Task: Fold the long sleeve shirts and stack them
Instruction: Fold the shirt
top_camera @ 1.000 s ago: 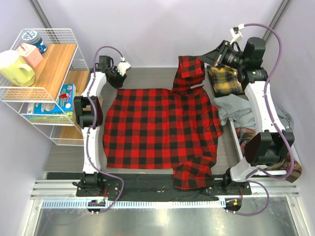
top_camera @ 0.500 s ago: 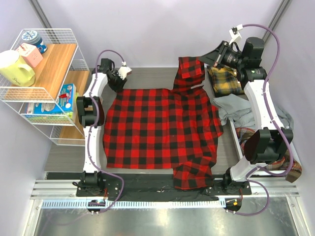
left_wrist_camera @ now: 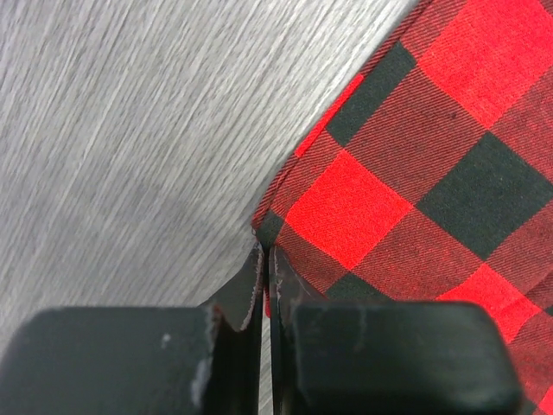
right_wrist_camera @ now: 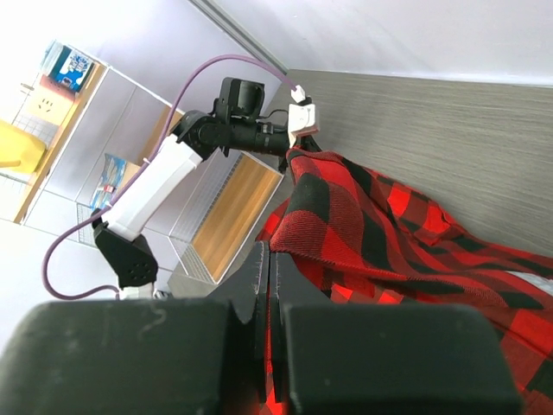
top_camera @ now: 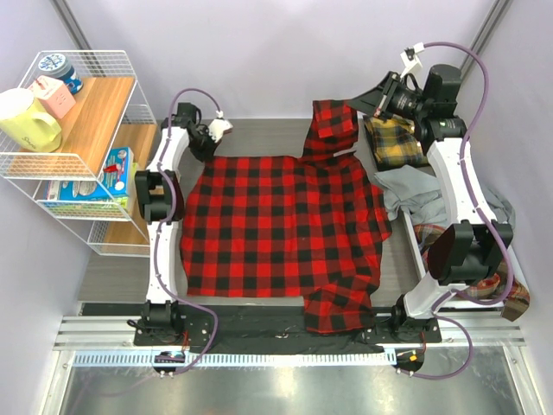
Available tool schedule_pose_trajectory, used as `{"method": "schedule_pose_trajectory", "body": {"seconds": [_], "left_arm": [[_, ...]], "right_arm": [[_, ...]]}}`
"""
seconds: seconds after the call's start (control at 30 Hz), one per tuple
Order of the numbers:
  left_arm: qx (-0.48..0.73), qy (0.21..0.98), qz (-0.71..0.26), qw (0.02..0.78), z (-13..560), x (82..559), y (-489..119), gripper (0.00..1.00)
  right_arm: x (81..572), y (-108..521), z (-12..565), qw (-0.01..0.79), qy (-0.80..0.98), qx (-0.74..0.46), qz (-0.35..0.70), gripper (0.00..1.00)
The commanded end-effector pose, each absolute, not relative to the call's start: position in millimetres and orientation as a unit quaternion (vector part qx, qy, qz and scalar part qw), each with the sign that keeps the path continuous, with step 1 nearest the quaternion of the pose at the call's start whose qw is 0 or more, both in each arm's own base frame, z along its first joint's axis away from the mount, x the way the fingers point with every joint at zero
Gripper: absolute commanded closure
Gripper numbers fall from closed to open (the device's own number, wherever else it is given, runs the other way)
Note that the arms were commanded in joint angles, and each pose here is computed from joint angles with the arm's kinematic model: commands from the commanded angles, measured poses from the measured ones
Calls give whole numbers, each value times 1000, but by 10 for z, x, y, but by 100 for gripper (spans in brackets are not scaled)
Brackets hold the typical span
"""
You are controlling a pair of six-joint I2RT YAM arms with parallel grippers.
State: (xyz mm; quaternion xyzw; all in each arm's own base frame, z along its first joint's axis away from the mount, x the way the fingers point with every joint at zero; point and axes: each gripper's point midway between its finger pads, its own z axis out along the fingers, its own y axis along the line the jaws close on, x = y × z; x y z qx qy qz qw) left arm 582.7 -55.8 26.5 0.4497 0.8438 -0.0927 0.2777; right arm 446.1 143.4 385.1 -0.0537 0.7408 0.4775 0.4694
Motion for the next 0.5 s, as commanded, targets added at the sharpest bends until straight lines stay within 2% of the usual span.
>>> {"method": "schedule_pose_trajectory", "body": {"seconds": [0.0, 0.23, 0.3, 0.37, 0.43, 0.47], "left_arm": [[421, 841, -69, 333, 567, 5964, -500, 100], [428, 802, -63, 412, 1312, 6037, -609, 100], [453, 791, -69, 405, 1279, 5909, -637, 100], [465, 774, -55, 426, 1509, 5853, -638, 100], [479, 772, -57, 414, 1411, 5691, -635, 100], [489, 759, -47, 427, 1573, 5637, -637, 100]], "right_arm": [[4439, 1467, 4245, 511, 712, -91, 474, 99], [4163, 1476, 4574, 529, 696, -101, 476, 99], [4042, 1481, 4556, 523, 698, -98, 479, 99], [3878, 1485, 4481, 517, 703, -94, 478, 99], [3766, 1479, 4311, 501, 718, -84, 477, 99], [3657, 1465, 4342, 509, 716, -90, 469, 99]]}}
